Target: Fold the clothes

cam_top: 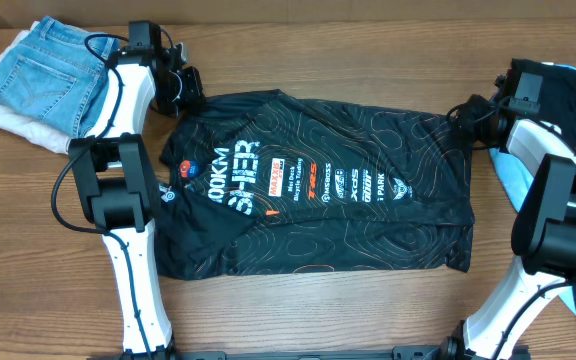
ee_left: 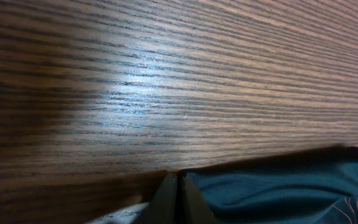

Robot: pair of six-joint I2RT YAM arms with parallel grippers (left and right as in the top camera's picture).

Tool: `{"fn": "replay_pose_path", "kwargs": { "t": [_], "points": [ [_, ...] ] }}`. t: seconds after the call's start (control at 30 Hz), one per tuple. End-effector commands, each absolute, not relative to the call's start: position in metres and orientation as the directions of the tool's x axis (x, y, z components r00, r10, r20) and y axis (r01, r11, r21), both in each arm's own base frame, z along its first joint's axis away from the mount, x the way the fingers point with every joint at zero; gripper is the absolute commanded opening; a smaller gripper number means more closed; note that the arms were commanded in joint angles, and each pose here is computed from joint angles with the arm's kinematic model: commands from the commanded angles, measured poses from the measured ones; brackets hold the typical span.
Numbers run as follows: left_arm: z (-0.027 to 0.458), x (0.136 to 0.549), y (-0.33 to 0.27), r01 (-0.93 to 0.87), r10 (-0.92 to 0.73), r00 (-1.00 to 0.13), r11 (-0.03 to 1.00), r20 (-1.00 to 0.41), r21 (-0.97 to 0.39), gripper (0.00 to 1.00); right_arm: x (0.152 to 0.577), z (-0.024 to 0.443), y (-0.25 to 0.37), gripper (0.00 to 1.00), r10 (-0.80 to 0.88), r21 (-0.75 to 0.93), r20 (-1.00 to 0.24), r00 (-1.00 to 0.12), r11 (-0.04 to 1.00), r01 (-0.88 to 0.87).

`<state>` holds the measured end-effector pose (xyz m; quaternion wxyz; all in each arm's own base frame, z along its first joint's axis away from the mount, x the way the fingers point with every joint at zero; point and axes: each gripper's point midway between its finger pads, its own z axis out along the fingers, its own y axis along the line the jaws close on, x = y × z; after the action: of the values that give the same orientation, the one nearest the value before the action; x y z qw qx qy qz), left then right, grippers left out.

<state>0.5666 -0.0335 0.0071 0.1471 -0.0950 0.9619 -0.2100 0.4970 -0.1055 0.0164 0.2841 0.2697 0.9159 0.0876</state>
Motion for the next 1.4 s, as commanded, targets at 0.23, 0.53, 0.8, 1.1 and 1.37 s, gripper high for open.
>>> {"fn": "replay_pose_path", "kwargs": {
  "t": [0.23, 0.53, 0.8, 1.1, 1.37],
  "points": [
    [0.005, 0.569, -0.024, -0.114, -0.229, -0.938, 0.912, -0.259, -0.395, 0.04, 0.499, 0.005, -0.108, 0.11, 0.550, 0.312, -0.465, -0.694, 0.835, 0.453],
    [0.022, 0.557, -0.023, -0.113, -0.219, -0.948, 0.909, -0.229, -0.401, 0.04, 0.494, 0.007, -0.117, 0.04, 0.583, 0.287, -0.443, -0.681, 0.812, 0.508],
    [0.085, 0.540, -0.012, -0.131, -0.238, -0.939, 0.913, -0.246, -0.386, 0.04, 0.486, 0.031, -0.130, 0.04, 0.631, 0.269, -0.391, -0.670, 0.775, 0.572],
    [0.097, 0.511, 0.004, -0.213, -0.270, -0.946, 0.935, -0.177, -0.283, 0.04, 0.469, 0.054, -0.134, 0.04, 0.683, 0.265, -0.337, -0.648, 0.729, 0.631],
    [0.092, 0.479, 0.005, -0.263, -0.284, -0.958, 0.929, -0.043, -0.261, 0.04, 0.437, 0.076, -0.137, 0.04, 0.750, 0.256, -0.265, -0.607, 0.661, 0.705]
  ]
}}
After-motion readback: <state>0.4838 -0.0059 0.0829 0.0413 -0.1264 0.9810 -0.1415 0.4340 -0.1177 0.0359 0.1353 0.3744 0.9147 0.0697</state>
